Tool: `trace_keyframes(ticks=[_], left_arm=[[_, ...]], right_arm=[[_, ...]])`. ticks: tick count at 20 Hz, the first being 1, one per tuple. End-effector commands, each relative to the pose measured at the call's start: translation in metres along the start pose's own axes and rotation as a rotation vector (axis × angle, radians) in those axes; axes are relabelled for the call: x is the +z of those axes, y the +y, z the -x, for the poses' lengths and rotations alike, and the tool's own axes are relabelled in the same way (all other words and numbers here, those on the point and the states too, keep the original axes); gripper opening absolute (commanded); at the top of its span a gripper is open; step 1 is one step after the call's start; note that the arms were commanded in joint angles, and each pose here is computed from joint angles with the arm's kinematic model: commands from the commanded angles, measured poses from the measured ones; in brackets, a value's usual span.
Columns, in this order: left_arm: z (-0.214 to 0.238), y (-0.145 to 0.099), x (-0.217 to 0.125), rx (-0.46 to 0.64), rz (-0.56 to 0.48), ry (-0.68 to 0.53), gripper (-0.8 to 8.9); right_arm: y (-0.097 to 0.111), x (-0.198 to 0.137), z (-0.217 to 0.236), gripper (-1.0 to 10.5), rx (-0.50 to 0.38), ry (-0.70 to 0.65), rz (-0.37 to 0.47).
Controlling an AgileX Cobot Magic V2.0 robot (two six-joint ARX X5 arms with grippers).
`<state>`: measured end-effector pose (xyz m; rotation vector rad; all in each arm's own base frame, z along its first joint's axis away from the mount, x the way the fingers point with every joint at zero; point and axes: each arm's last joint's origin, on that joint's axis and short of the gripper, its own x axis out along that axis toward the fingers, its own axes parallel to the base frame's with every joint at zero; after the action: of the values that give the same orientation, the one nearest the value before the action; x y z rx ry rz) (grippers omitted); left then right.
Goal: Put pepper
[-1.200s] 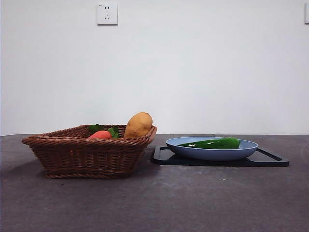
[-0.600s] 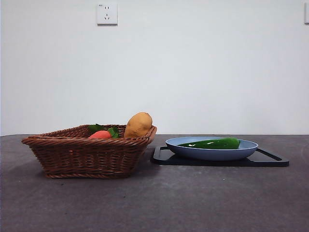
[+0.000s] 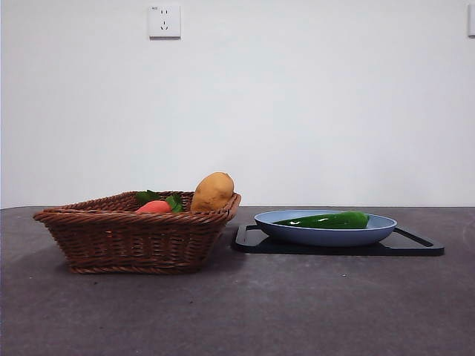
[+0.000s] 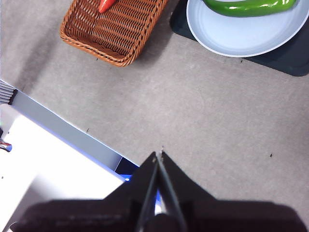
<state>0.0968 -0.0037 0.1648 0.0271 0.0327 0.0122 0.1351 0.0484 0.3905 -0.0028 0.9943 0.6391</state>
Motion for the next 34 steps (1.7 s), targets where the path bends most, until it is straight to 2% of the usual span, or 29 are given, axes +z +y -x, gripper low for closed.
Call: trace_keyframes(ticks=[1,6,20,22,24,27,28,31,34], left_arm=[[0.000,0.000,-0.005,0.006,0.005,0.029,0.08],[0.000,0.000,-0.012,0.002,-0.001,0.104,0.08],[0.000,0.000,-0.012,0.003,-0.001,0.102,0.08],[0.000,0.000,-0.012,0.003,-0.001,0.102,0.08],[0.000,0.000,-0.012,0.003,-0.001,0.102,0.08],[0.000,0.000,-0.012,0.002,-0.001,0.102,0.08],[0.000,0.000,-0.012,0.002,-0.001,0.102,0.08],[0.000,0.000,-0.012,0.003,-0.001,0.102,0.08],[0.000,0.000,-0.012,0.002,-0.001,0.102,0.08]], right_arm=[[0.001,0.002,0.002,0.1,0.001,0.003,-0.006],[0.001,0.002,0.002,0.1,0.000,0.003,-0.006],[0.001,0.002,0.002,0.1,0.001,0.003,-0.006],[0.000,0.001,0.005,0.1,-0.018,-0.020,0.063],[-0.003,0.000,0.020,0.1,-0.064,-0.160,0.117],[-0.004,-0.011,0.036,0.1,-0.086,-0.476,0.190],[-0.007,-0.018,0.035,0.1,-0.121,-0.542,0.199],[-0.023,-0.048,0.013,0.1,-0.236,-0.731,0.200],[-0.041,-0.083,-0.025,0.1,-0.306,-0.841,0.196]])
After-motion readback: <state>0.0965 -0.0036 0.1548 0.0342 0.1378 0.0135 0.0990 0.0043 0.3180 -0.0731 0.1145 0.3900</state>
